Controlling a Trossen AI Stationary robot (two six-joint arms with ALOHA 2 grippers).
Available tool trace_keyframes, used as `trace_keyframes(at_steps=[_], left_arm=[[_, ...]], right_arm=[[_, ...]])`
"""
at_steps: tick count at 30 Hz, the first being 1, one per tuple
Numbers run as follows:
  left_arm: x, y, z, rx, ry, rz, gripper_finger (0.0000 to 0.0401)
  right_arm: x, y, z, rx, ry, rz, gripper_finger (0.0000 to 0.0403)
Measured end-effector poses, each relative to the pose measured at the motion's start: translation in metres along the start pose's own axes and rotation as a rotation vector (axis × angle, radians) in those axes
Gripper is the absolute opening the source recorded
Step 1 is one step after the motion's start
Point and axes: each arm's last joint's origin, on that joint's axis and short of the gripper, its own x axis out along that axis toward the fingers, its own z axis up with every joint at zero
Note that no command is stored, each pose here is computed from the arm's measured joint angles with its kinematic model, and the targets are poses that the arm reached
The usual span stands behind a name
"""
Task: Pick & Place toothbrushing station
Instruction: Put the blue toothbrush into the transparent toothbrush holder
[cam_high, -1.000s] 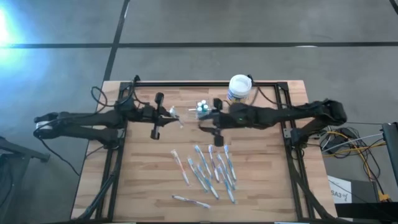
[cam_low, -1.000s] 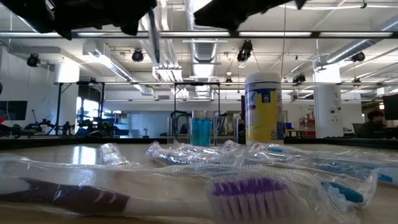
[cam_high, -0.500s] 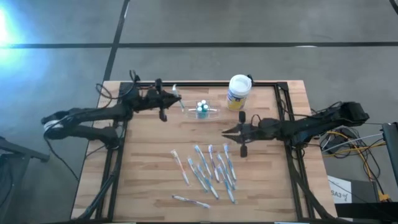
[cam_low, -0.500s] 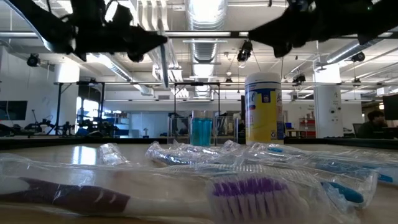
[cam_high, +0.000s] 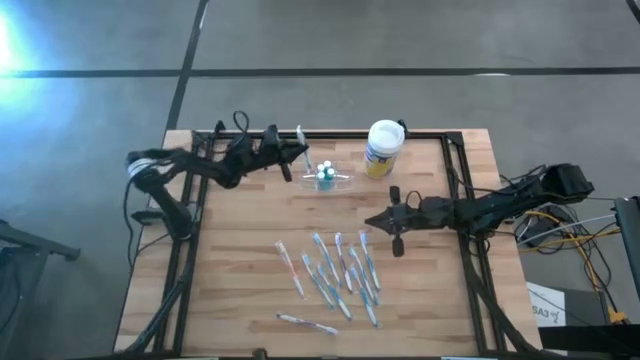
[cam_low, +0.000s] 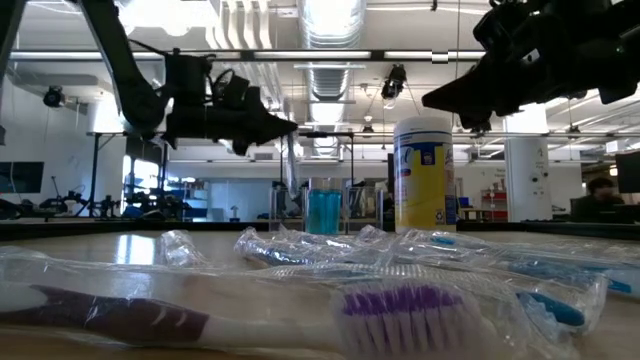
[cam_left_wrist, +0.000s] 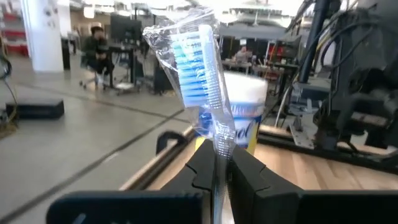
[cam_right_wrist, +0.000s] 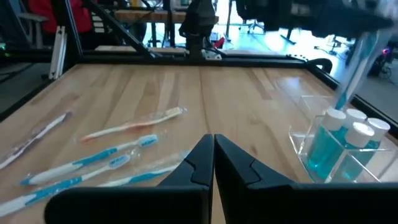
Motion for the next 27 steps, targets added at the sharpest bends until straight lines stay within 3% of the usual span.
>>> trace_keyframes(at_steps=[13, 20, 23, 27], left_arm=[[0.007, 0.006, -0.035, 0.011, 0.078, -0.008, 0.0020], [0.008, 0.008, -0.050, -0.041, 0.108, 0.001, 0.0021], [0.007, 0.008, -0.050, -0.094, 0.114, 0.004, 0.0051], [0.007, 0.006, -0.044, -0.104, 0.100, -0.028, 0.0126]], right_arm=[[0.002, 0.000, 0.003, -0.010, 0.002, 0.007, 0.0008], [0.002, 0.000, 0.004, -0.011, -0.003, 0.007, 0.0008], [0.002, 0.000, 0.004, -0.011, -0.003, 0.007, 0.0008], [0.002, 0.000, 0.004, -0.011, -0.003, 0.008, 0.0008]])
